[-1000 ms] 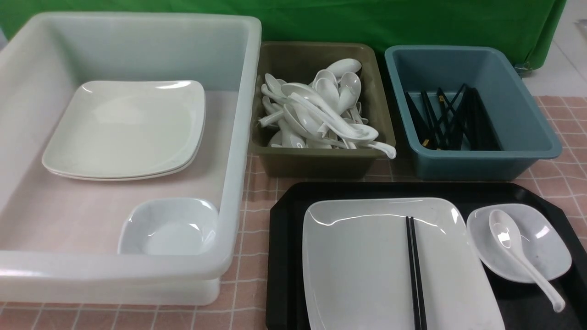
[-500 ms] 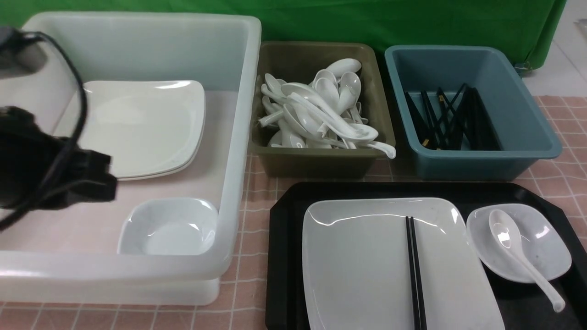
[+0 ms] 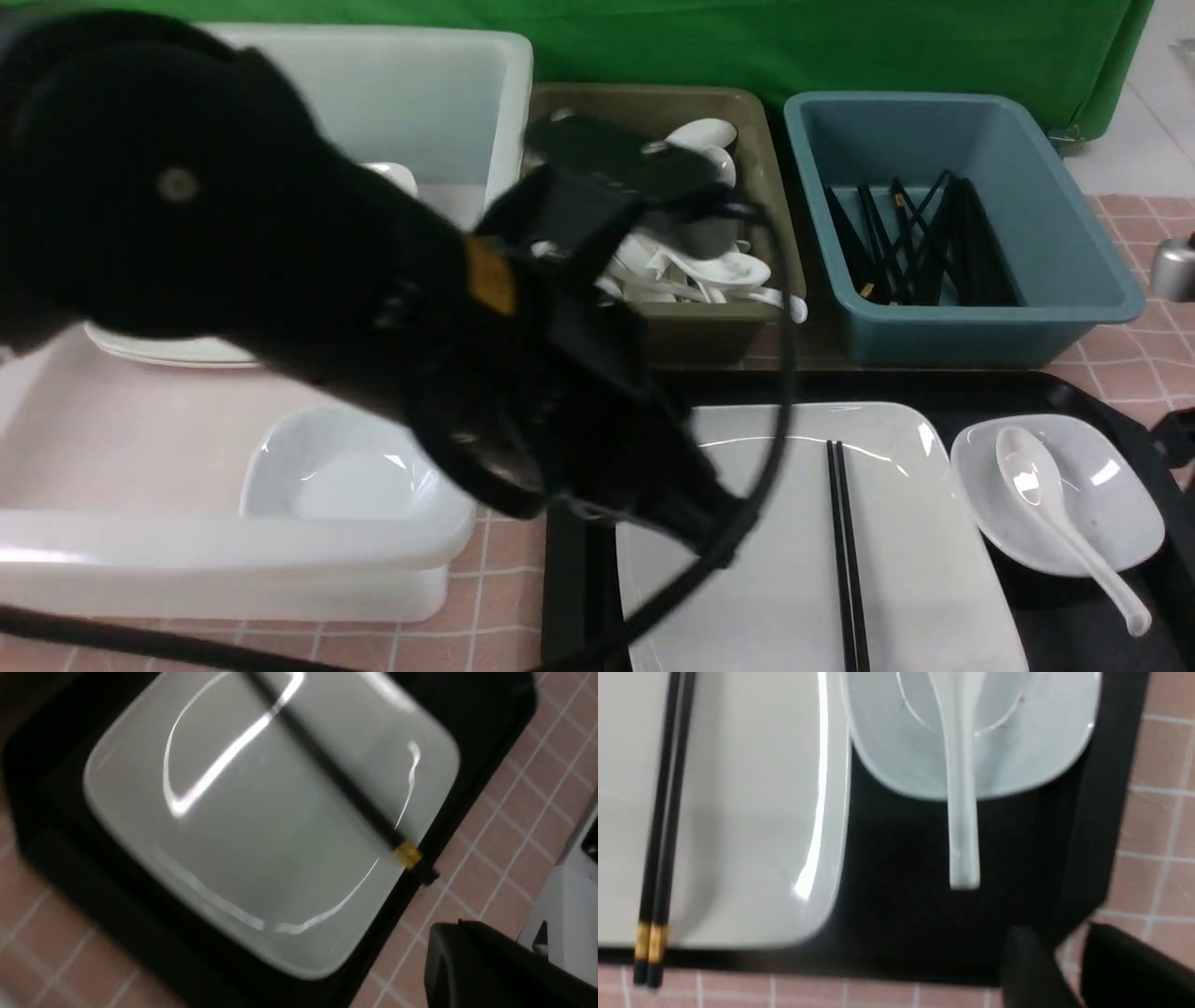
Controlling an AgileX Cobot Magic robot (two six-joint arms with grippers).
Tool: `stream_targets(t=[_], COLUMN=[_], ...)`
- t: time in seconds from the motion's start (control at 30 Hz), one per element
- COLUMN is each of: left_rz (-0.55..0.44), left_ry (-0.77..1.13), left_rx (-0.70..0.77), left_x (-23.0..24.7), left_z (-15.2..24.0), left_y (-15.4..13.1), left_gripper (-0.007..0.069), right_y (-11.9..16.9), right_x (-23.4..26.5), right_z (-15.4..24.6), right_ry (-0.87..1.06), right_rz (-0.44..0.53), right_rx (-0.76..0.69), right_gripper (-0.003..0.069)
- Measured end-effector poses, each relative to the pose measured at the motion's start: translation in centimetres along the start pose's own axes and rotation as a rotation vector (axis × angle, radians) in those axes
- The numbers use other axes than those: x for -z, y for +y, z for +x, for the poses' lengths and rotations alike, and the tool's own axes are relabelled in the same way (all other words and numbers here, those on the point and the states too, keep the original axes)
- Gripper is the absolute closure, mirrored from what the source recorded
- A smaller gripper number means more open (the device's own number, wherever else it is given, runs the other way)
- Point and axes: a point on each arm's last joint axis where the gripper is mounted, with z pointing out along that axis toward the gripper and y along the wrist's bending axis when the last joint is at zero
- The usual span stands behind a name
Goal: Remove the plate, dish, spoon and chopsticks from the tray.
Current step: Use the right arm to grab a soup spoon from the plate
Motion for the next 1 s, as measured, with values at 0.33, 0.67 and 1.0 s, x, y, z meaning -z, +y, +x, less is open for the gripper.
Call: stream_targets(t=[0.33, 0.67, 1.0], left_rz=[-0.004, -0.011, -0.031], left_ry=[-0.114, -0.039, -0.036], left_rx=[-0.093, -0.087, -0.057], left_x=[-5.8, -8.9, -8.2], left_z=[-3.7, -3.1, -3.4], left_y=[-0.6, 0.0, 0.7], left_gripper=[0.0633, 0.063, 0.0629], right_y=[-0.1, 0.1, 0.4], right_x=[-7.8, -12.1, -8.6], right_z=[-4.1, -5.1, -5.3], right_ry=[0.054, 0.116, 0.118], right_rz=[-0.04, -0.074, -0.095], right_rx=[-0.025, -0.041, -0.027], right_gripper=[0.0183, 0.0209, 0.044])
